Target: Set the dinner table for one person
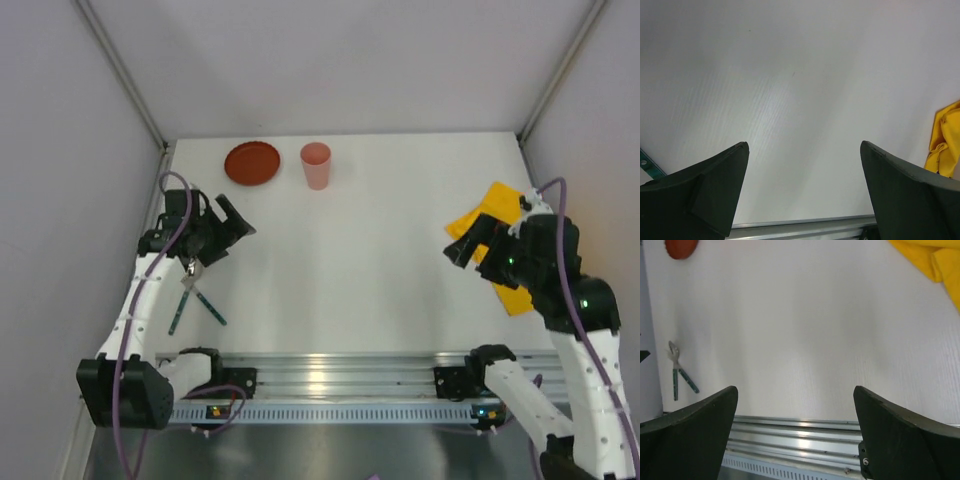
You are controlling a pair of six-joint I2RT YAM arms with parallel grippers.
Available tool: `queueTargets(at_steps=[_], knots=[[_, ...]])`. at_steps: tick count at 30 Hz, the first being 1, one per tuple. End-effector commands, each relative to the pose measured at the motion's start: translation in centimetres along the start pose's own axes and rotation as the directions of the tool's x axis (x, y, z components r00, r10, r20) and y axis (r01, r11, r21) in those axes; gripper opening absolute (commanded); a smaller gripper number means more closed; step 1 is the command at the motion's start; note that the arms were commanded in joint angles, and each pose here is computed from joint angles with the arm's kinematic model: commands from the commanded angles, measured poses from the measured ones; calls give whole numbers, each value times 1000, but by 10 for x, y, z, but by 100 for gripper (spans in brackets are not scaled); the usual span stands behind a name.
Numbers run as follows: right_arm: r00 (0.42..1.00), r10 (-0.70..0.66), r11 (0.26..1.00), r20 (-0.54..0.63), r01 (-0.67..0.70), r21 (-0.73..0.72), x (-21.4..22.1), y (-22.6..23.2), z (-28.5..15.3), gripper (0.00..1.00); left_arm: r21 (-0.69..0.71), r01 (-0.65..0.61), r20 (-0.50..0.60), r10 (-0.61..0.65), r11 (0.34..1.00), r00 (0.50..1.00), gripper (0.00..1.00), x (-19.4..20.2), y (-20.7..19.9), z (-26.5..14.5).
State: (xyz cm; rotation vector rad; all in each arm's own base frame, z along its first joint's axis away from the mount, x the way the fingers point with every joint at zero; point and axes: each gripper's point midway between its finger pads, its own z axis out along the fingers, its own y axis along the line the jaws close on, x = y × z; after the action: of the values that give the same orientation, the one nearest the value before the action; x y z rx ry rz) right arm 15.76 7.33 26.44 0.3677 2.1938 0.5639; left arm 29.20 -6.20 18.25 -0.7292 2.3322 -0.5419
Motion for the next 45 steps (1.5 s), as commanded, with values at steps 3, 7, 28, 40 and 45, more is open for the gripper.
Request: queueTargets(at_steps=[3,7,28,40,45], knots=[[997,-63,961,-46,73,267,-71,-13,63,100,85,-138,26,136,987,990,98,-3,-44,-15],[992,-102,910,-77,124,396,-105,-33,105,100,79,-212,-22,215,974,976,96,19,-53,-17],[880,190,703,-434,187,686,-20,-229,233,93,75,-214,-63,219,974,974,94,40,-41,11],[845,257,800,-469,86,594,4,-201,252,0,25,-230,-66,231,973,971,93,39,-31,24],[868,110,929,-484,83,360,-19,-81,257,0,38,-222,-67,224,974,972,93,35,-39,32]])
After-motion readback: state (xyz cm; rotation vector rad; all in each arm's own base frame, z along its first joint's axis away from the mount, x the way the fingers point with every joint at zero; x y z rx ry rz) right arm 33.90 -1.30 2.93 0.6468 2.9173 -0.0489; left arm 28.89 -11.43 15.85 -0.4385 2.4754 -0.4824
